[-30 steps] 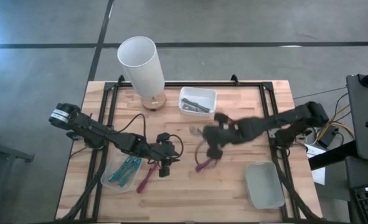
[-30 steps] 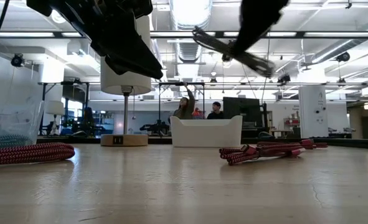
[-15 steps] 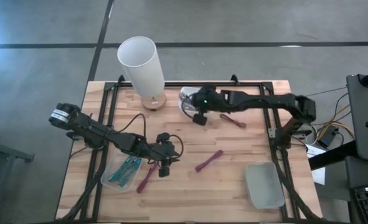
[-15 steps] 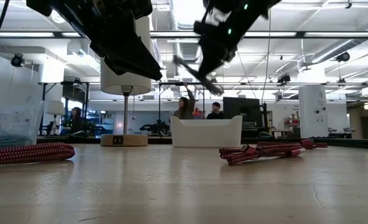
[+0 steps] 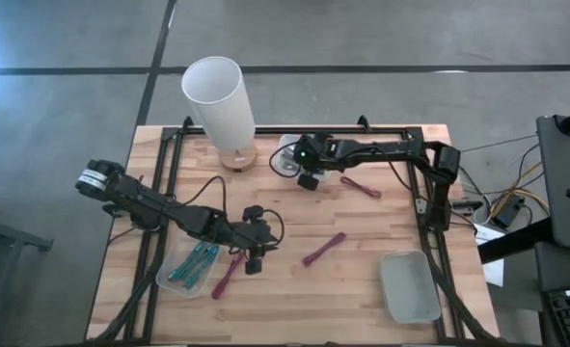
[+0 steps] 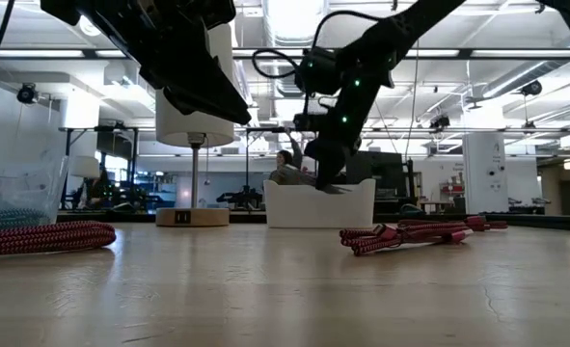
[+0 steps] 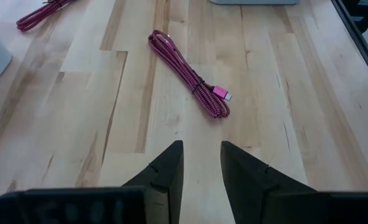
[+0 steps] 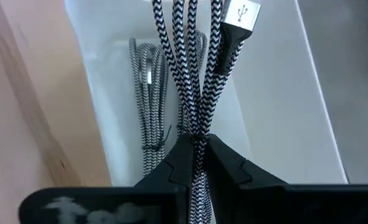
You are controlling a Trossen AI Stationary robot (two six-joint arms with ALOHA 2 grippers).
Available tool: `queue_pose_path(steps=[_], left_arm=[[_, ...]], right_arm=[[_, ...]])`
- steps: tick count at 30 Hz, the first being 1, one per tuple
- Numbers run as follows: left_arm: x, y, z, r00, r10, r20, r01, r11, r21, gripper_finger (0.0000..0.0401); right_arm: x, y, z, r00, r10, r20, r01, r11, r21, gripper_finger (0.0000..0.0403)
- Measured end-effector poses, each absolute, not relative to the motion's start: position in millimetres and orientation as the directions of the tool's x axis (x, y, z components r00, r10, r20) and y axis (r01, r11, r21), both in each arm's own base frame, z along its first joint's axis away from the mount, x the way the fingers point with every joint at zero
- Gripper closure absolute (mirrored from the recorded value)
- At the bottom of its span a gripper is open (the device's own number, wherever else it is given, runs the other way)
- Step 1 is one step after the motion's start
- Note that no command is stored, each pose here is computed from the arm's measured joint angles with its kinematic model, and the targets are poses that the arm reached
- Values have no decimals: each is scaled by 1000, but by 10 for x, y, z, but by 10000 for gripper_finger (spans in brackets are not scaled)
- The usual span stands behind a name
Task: Pick & Place USB Port
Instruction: Put the white black charger cable into the white bin, then put the top pink black charger cable into the grey bin
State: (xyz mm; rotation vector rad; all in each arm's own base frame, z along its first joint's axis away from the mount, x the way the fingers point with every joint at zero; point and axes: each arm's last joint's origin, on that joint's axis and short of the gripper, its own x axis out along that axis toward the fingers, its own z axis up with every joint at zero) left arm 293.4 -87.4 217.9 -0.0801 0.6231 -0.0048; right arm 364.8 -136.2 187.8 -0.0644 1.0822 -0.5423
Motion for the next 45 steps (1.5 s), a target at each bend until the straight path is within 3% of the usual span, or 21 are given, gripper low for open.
queue_pose_path(steps=[28,45], left_arm=[[2934,-874,2179,812,-29,-583,-21,997,-79,298],[2934,-873,2177,812,-28,-583,-22,997,-79,298]], right_arm=[[3705,-1404,1525,251,-419,-873,387,870,-306,378],[3694,-1381,1688,282,-425,-860,413,863,-291,281]])
